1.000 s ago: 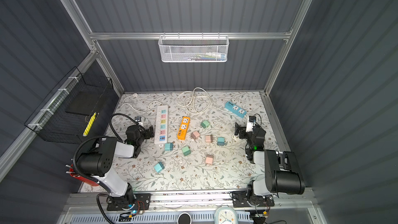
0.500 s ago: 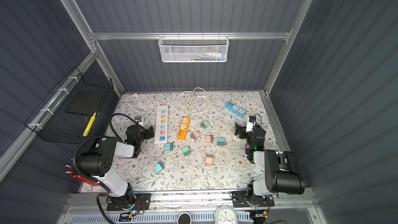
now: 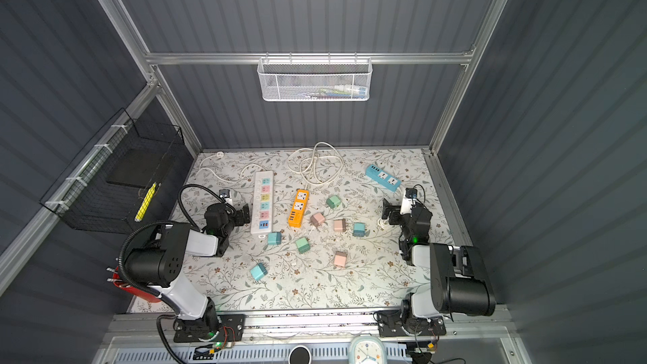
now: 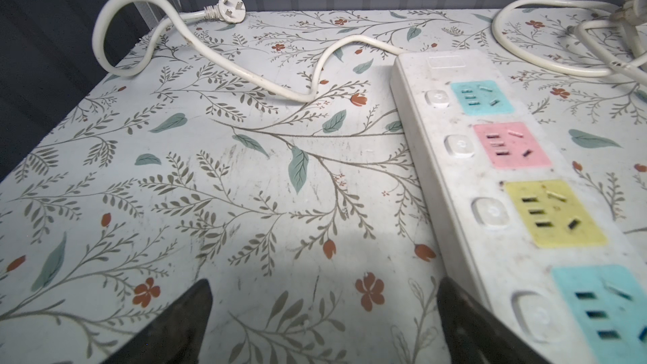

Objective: Insert plugs into power strip
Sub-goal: Move the socket to the center of the table.

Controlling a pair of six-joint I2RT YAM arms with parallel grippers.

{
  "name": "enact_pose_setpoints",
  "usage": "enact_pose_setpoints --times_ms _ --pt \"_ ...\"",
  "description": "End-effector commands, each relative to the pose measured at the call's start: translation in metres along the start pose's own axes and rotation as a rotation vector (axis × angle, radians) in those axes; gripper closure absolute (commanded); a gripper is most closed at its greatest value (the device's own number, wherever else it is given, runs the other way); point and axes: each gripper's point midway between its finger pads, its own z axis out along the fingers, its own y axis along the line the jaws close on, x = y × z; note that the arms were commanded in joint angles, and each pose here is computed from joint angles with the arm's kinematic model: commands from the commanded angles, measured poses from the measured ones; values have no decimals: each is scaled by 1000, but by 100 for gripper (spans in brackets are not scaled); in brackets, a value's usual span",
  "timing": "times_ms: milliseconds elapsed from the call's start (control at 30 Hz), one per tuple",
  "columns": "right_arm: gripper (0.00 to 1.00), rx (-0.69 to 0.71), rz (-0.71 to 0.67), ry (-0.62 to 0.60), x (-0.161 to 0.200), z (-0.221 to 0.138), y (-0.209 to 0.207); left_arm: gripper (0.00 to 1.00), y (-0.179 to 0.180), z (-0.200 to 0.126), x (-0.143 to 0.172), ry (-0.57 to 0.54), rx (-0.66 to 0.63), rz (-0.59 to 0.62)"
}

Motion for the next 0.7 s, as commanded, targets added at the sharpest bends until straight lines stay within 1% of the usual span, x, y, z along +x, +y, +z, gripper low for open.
enact_pose_setpoints --times_ms 0,67,133,167,233,333,367,400,467,500,533,567,600,633,667 --pt "1 54 19 -15 -7 4 -10 0 2 4 -15 -44 -1 18" --pt "1 45 13 -10 -11 4 -7 0 -1 4 -28 -5 14 31" --pt "1 61 22 41 -19 6 -9 0 2 -1 -51 49 -2 25" --pt "1 70 29 76 -24 7 -10 0 3 -3 -63 47 -3 12" --pt "1 72 9 90 -39 8 -6 0 -4 -14 -90 18 38 -15" --pt "1 144 -18 40 -74 -4 -1 0 -10 -33 -121 -2 51 -54" --pt "1 166 10 37 -86 -10 0 0 -11 -39 -129 4 54 -78" --pt "1 196 71 52 -96 -16 -1 0 -12 -43 -136 18 54 -112" --pt "1 223 237 113 -113 -28 -2 0 -13 -52 -147 63 47 -199" --pt "1 208 310 143 -121 -33 3 0 -15 -56 -153 87 63 -262" --pt "1 171 359 163 -125 -35 11 0 -22 -60 -158 103 99 -308" --pt "1 152 439 174 -125 -36 15 0 -31 -63 -162 125 150 -364" --pt "1 131 513 172 -120 -34 18 0 -38 -64 -161 150 189 -379" --pt "1 68 540 173 -119 -31 26 0 -44 -64 -156 169 220 -409" --pt "1 1 551 190 -118 -30 37 0 -53 -63 -152 173 289 -437"
